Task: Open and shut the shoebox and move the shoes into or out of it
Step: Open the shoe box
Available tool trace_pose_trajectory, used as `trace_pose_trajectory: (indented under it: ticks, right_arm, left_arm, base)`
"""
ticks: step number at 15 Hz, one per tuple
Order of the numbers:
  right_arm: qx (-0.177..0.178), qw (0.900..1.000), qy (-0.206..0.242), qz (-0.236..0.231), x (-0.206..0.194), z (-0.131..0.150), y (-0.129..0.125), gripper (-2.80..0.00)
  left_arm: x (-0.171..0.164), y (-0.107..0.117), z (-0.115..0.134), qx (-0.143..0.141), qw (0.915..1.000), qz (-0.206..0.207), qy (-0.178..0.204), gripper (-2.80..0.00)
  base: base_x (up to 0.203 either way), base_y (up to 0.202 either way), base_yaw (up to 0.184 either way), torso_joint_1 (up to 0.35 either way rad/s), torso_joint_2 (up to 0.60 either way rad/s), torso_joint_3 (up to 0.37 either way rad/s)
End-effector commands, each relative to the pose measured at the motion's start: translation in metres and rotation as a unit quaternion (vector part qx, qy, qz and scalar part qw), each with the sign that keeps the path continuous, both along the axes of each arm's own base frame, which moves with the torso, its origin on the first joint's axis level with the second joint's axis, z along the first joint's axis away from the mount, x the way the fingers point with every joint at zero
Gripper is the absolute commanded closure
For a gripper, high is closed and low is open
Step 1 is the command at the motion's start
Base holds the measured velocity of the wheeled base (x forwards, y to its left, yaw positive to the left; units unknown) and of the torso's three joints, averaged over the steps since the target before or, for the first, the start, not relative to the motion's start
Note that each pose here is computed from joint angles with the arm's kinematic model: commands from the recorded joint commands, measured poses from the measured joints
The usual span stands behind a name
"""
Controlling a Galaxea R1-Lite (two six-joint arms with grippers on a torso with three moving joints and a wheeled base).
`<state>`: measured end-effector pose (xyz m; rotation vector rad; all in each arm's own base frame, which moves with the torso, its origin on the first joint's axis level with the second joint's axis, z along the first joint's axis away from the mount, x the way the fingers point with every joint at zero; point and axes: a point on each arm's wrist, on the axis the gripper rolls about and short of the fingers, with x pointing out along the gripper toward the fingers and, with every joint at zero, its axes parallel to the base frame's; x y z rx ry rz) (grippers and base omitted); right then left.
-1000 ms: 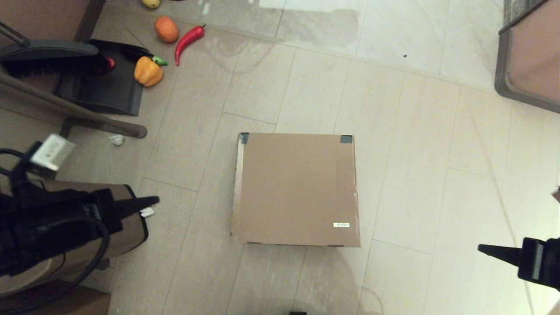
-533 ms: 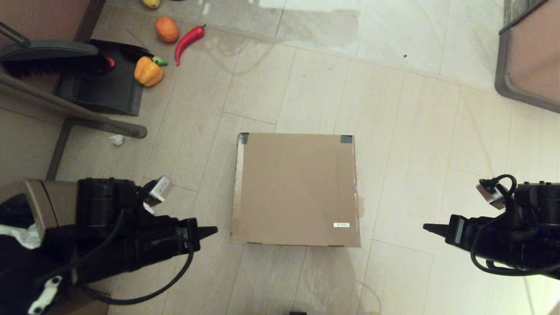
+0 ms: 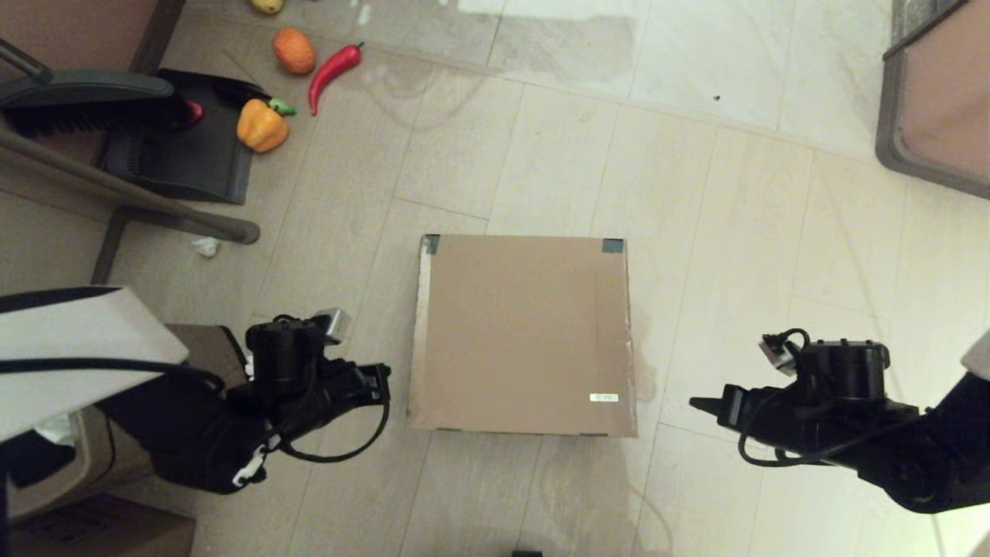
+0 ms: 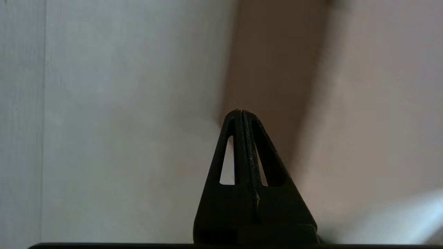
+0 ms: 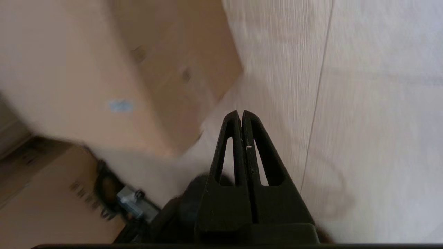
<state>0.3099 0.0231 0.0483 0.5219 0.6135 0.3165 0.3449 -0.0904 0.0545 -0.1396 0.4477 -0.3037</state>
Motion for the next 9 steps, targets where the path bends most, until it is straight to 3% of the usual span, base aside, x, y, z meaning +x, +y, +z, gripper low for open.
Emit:
trace_pose_trajectory:
  ticks: [1,4,7,9]
  right_arm:
    - [0.002,0.999,0.034,0.007,0.016,-0.038,0.004,0.00]
    - [0.010,0.999,0.023,0.025,0.039,-0.051,0.020,0.00]
    - [0.048,0.998,0.022,0.022,0.054,-0.045,0.033,0.00]
    - [0.056,0.998,0.025,0.030,0.058,-0.043,0.035,0.00]
  left_arm:
    - [0.021,0.001,-0.024,0.005,0.9999,0.009,0.012,0.00]
    - [0.048,0.003,-0.035,0.005,0.9998,0.020,0.003,0.00]
    - [0.056,0.002,-0.038,0.003,0.9998,0.017,0.008,0.00]
    - [0.055,-0.001,-0.038,0.000,0.9999,0.008,0.008,0.00]
  base:
    - [0.000,0.000,0.000,0.000,0.00,0.000]
    - [0.000,0.000,0.000,0.000,0.00,0.000]
    - [0.000,0.000,0.000,0.000,0.00,0.000]
    - [0.000,0.000,0.000,0.000,0.00,0.000]
